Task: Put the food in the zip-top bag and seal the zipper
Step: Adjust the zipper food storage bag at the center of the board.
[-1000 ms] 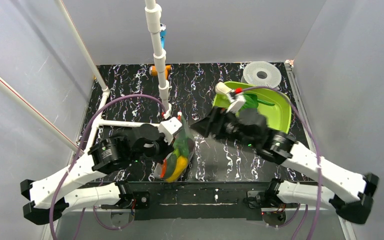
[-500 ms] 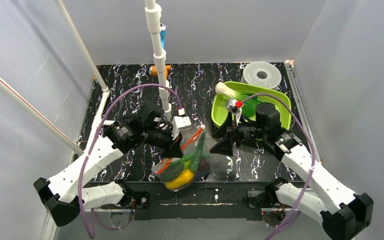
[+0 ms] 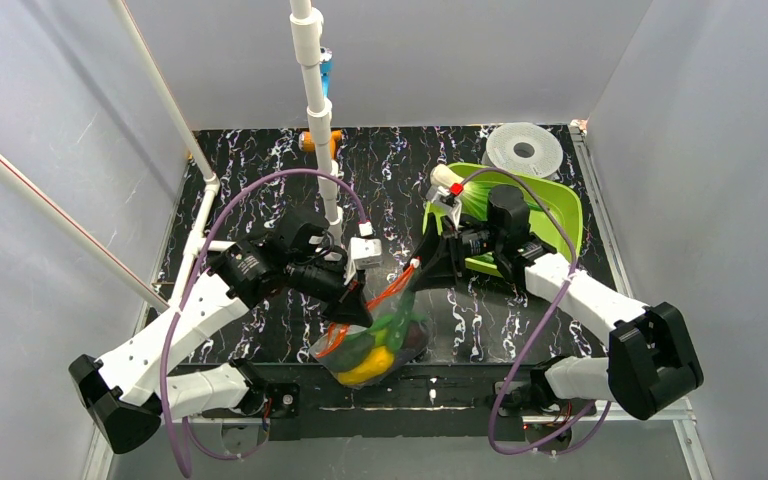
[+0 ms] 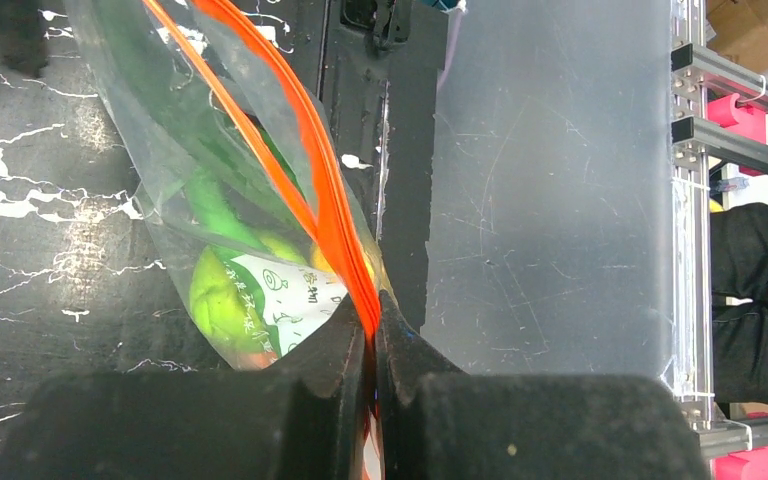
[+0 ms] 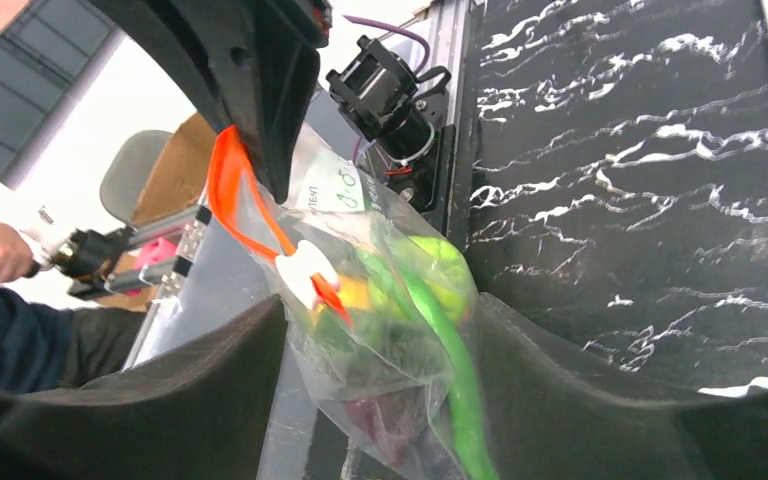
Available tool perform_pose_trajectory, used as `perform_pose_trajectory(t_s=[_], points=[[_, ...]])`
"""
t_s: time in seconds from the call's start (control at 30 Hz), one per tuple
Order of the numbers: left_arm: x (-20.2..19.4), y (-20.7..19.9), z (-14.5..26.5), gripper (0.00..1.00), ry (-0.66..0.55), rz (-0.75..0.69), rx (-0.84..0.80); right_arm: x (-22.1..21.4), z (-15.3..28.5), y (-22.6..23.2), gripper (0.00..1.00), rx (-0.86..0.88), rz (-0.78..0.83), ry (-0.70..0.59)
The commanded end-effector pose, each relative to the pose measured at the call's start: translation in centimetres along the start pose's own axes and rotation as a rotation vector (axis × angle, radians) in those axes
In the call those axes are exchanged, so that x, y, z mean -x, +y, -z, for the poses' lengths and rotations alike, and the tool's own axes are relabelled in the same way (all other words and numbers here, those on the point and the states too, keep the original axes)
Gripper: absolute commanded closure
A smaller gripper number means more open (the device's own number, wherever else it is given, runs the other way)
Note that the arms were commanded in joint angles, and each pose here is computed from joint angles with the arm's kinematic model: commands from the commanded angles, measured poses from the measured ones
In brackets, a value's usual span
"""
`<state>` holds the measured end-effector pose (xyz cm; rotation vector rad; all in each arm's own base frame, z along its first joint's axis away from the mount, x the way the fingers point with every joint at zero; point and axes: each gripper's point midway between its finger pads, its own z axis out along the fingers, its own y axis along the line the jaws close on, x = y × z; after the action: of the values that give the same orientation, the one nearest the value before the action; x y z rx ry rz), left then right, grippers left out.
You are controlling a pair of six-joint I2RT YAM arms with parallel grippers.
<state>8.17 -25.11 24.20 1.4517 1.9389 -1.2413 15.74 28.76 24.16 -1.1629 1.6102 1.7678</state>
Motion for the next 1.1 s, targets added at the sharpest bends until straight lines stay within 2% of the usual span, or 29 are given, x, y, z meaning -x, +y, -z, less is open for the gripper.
perform_pose_trajectory(t_s=[0.0, 0.1, 0.17, 0.27, 0.37, 0.43, 0.47, 0.5, 0.57, 0.67, 0.8, 0.97, 1.07], points=[[0.5, -0.6, 0.0, 1.0, -0.026, 0.001, -0.045, 1.9, -0.2, 2.9, 0.41, 0.104, 0.104, -0.031], [0.8, -1.0, 0.1, 1.0, -0.033, 0.001, -0.061, 1.8, -0.2, 2.8, 0.31, 0.107, 0.1, -0.031], [0.9, -1.0, 0.1, 1.0, -0.038, 0.004, -0.058, 1.9, -0.4, 3.1, 0.34, 0.126, 0.105, -0.022], [0.9, -1.0, 0.2, 1.0, -0.042, 0.006, -0.051, 2.0, -0.5, 3.5, 0.43, 0.14, 0.108, -0.024], [0.9, -1.0, 0.3, 1.0, -0.043, 0.007, -0.046, 2.1, -0.4, 3.9, 0.63, 0.142, 0.112, -0.035], [0.9, -1.1, 0.5, 1.0, -0.047, 0.003, -0.041, 1.9, -0.3, 4.0, 0.69, 0.14, 0.109, -0.036], [1.0, -1.1, 0.6, 1.0, -0.051, 0.002, -0.038, 1.7, -0.3, 4.0, 0.69, 0.137, 0.108, -0.038], [1.0, -1.2, 0.6, 1.0, -0.056, -0.002, -0.035, 1.6, -0.3, 3.9, 0.65, 0.134, 0.104, -0.039], [1.1, -1.2, 0.8, 1.0, -0.066, -0.005, -0.024, 1.3, -0.3, 3.9, 0.5, 0.133, 0.102, -0.04], [1.1, -1.2, 0.9, 1.0, -0.074, -0.008, -0.01, 0.9, -0.2, 4.0, 0.48, 0.128, 0.099, -0.045], [1.1, -1.3, 1.1, 1.0, -0.086, -0.008, -0.004, 0.8, -0.2, 4.3, 0.5, 0.122, 0.103, -0.059], [0.9, -1.2, 0.9, 1.0, -0.08, 0.006, -0.01, 1.3, -0.2, 4.5, 0.66, 0.117, 0.112, -0.076], [0.5, -1.1, 0.7, 1.0, -0.071, 0.019, -0.015, 1.6, -0.2, 4.5, 0.68, 0.114, 0.113, -0.089]])
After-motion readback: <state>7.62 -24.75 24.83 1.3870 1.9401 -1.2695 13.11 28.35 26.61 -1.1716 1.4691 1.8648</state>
